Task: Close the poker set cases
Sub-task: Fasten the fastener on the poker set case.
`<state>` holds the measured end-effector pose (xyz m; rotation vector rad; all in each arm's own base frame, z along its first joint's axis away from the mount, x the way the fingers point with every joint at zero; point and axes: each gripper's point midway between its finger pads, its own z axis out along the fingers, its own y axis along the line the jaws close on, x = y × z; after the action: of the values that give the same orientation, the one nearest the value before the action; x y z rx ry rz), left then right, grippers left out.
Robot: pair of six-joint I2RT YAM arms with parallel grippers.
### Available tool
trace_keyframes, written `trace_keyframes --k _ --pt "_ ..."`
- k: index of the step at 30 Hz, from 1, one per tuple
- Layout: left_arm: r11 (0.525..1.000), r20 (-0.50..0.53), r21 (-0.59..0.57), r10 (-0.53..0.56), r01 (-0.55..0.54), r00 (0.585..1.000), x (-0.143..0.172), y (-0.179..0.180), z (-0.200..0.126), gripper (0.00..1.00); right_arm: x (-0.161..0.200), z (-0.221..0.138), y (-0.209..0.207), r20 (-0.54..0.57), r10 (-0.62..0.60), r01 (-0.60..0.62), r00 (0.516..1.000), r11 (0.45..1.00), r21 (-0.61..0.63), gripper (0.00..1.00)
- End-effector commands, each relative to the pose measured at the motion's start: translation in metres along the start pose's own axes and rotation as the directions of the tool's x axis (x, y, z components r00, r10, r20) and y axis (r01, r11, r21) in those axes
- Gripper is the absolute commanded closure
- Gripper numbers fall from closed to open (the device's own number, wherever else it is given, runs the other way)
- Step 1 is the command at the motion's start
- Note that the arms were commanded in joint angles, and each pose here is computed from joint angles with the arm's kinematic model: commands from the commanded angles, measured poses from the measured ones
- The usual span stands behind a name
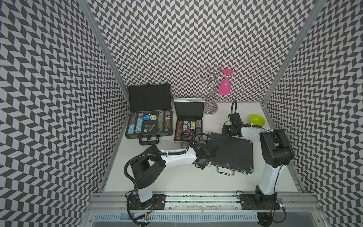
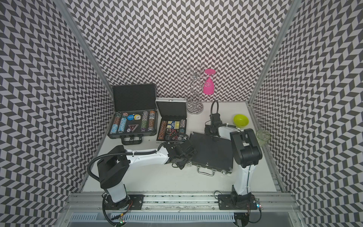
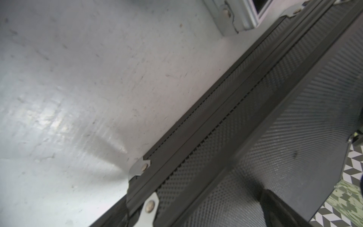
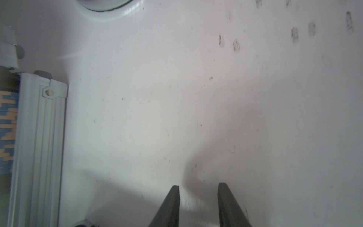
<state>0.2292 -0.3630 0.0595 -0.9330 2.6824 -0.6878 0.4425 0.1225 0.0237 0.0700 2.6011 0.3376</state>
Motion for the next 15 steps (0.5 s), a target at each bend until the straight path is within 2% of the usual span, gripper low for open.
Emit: trace_keyframes --k 1,4,7,10,13,15 --pt "0.998 0.06 -0.011 0.065 -0.065 0.996 -0.016 -0.002 -0.011 0.01 0.1 0.0 -0.018 -0.35 0.02 0.007 0.937 0.997 0.077 0.54" --pt "0.987 0.086 0.068 0.138 -0.144 0.987 -0.037 -0.02 -0.024 0.01 0.069 -0.014 -0.005 -0.282 -0.007 0.02 0.959 0.999 0.044 0.43" --pt "0.974 0.111 0.122 0.176 -0.189 0.978 -0.057 -0.022 -0.039 0.01 0.038 -0.031 0.011 -0.21 -0.042 0.045 0.977 0.999 0.007 0.37" --pt "0.953 0.13 0.191 0.212 -0.235 0.969 -0.076 -0.028 -0.06 0.01 0.021 -0.051 0.023 -0.155 -0.073 0.073 0.985 0.997 -0.004 0.35" --pt "0.899 0.19 0.241 0.325 -0.365 0.926 -0.1 -0.043 -0.079 0.01 0.015 -0.072 0.04 -0.116 -0.118 0.117 0.986 0.993 -0.008 0.35" --pt "0.83 0.196 0.258 0.456 -0.495 0.868 -0.111 -0.052 -0.08 0.01 0.02 -0.088 0.055 -0.094 -0.162 0.162 0.982 0.987 -0.008 0.33"
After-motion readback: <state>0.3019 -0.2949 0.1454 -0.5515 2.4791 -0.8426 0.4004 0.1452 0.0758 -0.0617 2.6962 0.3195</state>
